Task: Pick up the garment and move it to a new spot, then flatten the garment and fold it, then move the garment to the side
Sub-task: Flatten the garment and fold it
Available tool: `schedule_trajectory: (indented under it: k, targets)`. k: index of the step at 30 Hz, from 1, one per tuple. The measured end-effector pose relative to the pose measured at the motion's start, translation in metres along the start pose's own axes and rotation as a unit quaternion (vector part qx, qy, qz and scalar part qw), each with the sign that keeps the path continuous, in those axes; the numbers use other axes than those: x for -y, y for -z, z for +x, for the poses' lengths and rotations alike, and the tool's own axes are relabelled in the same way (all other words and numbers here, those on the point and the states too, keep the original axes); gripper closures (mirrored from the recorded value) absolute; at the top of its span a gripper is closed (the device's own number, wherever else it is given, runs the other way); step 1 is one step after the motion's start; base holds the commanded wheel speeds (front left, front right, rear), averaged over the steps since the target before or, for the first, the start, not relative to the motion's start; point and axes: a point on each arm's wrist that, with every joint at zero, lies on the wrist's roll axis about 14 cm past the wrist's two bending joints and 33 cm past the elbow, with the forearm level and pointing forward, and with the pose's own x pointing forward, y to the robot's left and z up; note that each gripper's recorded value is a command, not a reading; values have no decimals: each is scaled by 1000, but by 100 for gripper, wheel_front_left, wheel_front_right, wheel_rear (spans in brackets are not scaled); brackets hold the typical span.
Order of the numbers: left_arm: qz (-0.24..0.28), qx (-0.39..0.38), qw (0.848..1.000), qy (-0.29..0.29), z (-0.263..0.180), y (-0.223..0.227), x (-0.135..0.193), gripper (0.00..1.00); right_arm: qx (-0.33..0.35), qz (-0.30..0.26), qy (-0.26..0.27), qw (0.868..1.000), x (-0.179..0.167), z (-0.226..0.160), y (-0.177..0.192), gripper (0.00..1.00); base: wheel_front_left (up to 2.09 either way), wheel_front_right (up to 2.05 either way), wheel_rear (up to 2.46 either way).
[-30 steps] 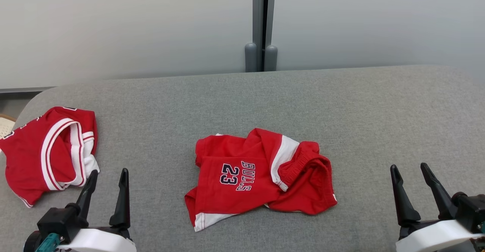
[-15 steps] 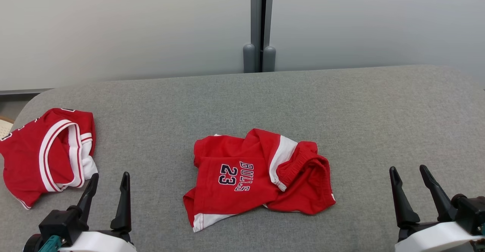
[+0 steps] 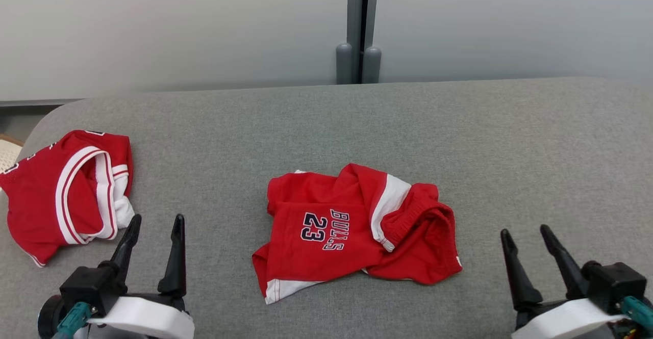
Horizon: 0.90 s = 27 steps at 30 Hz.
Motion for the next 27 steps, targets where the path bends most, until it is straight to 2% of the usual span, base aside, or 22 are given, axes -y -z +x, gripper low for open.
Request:
schedule_trajectory:
  k: [5,10,16,17,18,19,23,27]
  targets:
    - [0,20,1000,5,13,-12,6,0,-51,4,-68,996,-42,19,29,0,0,0,0]
    - [0,38,999,-2,23,-20,3,0,-112,14,-147,983,-93,35,67,0,0,0,0]
    - [5,35,999,-24,23,-15,-11,0,-161,23,-192,968,-123,52,103,0,0,0,0]
    - [7,32,999,-26,23,-12,-12,0,-161,26,-193,968,-125,55,105,12,0,0,0]
    - [10,30,999,-28,23,-11,-13,0,-160,28,-194,967,-126,58,106,61,0,0,0]
    - [11,30,999,-29,24,-10,-15,0,-152,33,-193,969,-126,63,105,100,0,0,0]
    - [13,32,999,-25,28,-11,-13,0,-123,38,-170,977,-108,68,93,100,0,0,0]
    - [12,36,999,-17,33,-11,-7,0,-93,38,-125,987,-74,70,80,100,0,0,0]
